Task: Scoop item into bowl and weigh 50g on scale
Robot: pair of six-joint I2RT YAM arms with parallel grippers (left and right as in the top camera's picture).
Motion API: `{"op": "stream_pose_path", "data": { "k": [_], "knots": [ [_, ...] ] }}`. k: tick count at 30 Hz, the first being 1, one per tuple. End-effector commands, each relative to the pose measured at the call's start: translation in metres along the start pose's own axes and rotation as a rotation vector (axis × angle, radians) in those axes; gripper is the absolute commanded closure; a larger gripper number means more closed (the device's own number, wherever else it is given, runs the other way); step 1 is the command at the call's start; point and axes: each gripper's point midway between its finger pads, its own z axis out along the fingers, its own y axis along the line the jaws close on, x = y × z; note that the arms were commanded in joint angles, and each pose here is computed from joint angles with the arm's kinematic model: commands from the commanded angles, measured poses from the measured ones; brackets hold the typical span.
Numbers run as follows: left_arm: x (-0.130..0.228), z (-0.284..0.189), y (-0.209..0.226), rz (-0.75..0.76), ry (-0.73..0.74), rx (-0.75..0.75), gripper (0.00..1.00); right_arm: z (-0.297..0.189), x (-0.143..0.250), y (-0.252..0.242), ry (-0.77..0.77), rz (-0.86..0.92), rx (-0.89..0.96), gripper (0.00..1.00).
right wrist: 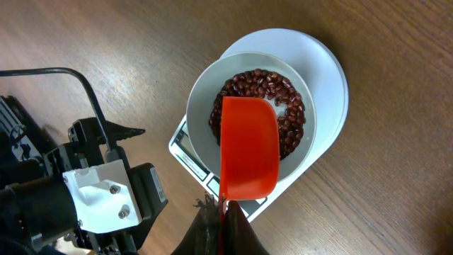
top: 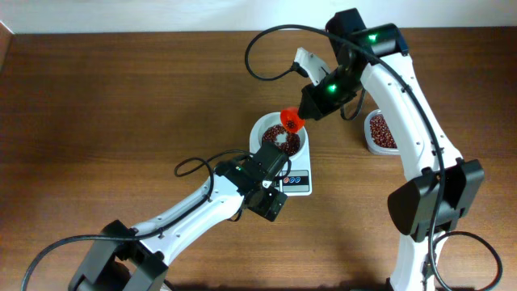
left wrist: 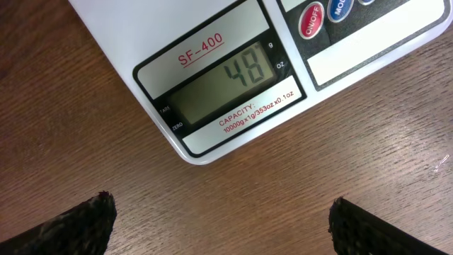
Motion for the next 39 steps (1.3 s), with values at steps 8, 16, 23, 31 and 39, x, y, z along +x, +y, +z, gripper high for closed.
{"op": "stream_pose_path", "data": {
  "k": [8,16,23,31,39],
  "knots": [
    [0.0036,0.0031,0.0002,0.022,0.012,-0.009,0.01,-0.0275,-0.0097,-0.0003,-0.05,-0.044,0.07,0.96],
    [0.0035,0.0031,0.0002,0.022,0.012,-0.009,0.01,-0.0272,-0.0064,0.0009,-0.036,-0.037,0.066,0.96],
    [0.0036,0.0031,0.0002,0.022,0.012,-0.009,0.01,-0.0271,-0.0063,0.001,-0.036,-0.037,0.066,0.96],
    [0.0035,0.0031,0.0002,0.022,0.012,-0.009,0.01,-0.0272,-0.0054,0.0008,-0.032,-0.036,0.068,0.96],
    [0.0036,0.0031,0.0002,0.022,0.012,-0.009,0.01,-0.0273,-0.0035,-0.0004,-0.024,-0.033,0.076,0.96]
  ]
}}
